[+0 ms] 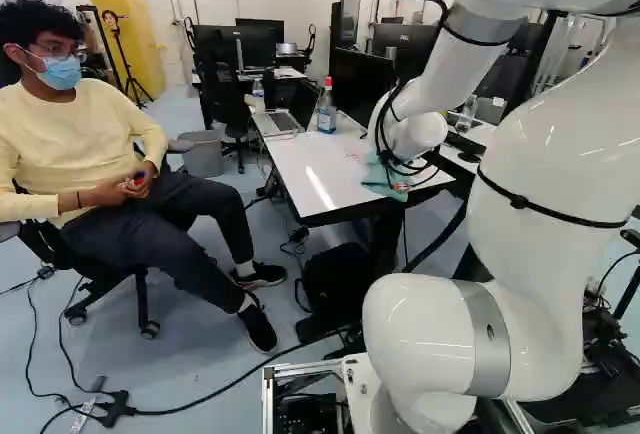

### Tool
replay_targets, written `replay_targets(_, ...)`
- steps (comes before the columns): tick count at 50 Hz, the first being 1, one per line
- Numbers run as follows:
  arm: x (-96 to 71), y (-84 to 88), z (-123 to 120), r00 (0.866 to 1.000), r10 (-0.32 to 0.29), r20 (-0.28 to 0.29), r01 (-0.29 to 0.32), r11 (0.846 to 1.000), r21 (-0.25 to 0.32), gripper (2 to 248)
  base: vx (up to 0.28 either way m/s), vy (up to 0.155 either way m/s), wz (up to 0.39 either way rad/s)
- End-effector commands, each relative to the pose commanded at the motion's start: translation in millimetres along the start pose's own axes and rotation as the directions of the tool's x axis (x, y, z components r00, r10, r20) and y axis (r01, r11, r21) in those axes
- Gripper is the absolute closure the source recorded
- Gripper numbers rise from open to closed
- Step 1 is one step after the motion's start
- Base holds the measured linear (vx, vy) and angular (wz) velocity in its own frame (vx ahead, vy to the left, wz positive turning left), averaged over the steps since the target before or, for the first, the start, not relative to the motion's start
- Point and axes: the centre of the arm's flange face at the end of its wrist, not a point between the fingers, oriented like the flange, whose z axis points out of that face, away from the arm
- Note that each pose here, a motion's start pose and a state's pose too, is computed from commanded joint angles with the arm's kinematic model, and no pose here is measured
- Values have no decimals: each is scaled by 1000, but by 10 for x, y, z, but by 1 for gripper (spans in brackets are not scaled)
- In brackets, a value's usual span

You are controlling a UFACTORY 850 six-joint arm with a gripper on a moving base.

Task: Clean the table with the green towel

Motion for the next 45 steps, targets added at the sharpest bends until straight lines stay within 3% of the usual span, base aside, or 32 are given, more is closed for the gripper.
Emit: replay_targets(45,-64,0,-2,997,0,72,0,1000,0,200,0,0,0)
